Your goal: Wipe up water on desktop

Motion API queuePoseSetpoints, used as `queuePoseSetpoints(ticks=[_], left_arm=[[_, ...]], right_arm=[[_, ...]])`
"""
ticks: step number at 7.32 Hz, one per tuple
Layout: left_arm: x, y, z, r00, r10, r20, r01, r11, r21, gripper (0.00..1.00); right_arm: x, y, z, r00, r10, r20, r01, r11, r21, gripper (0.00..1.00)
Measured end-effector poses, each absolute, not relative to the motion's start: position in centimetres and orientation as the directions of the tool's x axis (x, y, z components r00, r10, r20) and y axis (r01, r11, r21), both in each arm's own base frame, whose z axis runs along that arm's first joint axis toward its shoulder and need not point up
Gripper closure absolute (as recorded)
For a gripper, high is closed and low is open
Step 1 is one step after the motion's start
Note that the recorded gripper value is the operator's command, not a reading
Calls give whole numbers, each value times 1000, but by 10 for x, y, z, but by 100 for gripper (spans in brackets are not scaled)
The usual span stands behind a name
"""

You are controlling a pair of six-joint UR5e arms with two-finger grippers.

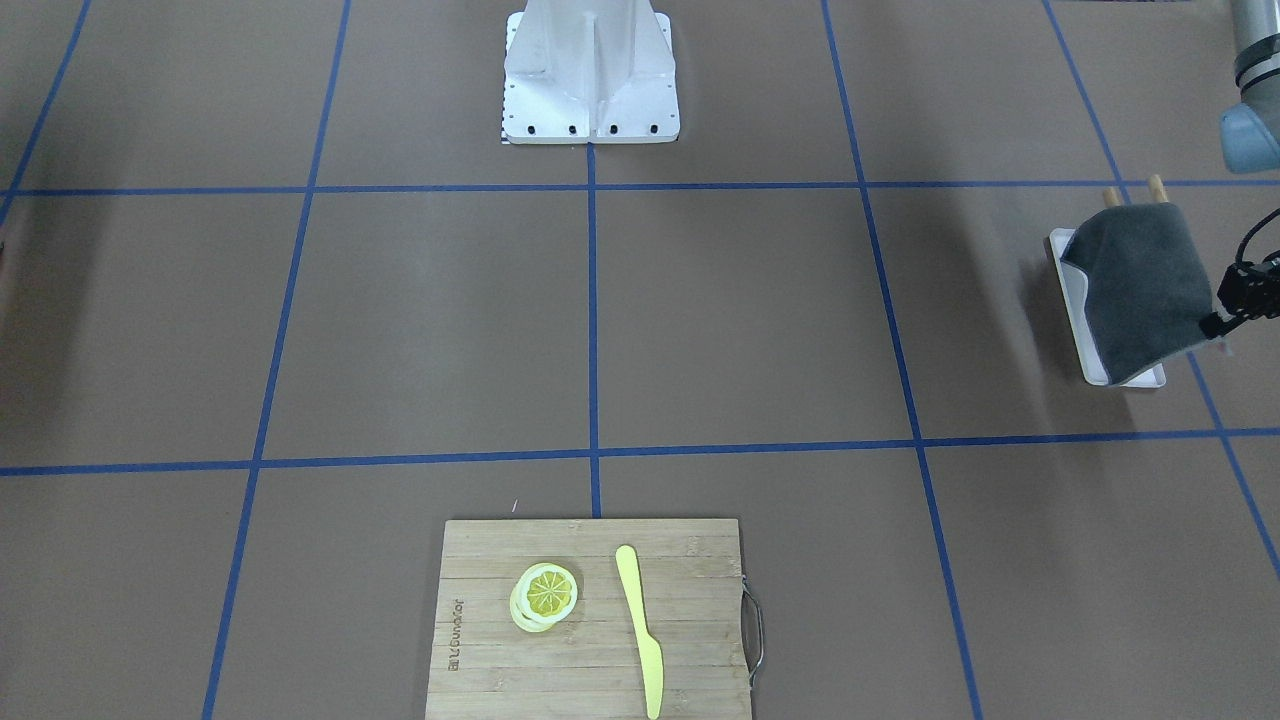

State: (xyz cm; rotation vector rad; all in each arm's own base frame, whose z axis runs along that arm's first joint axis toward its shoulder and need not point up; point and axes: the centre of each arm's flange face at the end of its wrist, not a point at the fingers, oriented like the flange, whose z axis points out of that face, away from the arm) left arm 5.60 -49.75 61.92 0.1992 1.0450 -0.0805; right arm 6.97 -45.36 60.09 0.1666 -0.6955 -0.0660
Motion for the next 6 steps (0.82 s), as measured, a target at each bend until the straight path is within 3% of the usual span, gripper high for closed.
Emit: queuePoseSetpoints(ticks=[6], left_arm=[[44,-515,532,481,33,-876,188,972,140,100]], right_arm=[[70,-457,597,766,-116,633,1,984,179,0]])
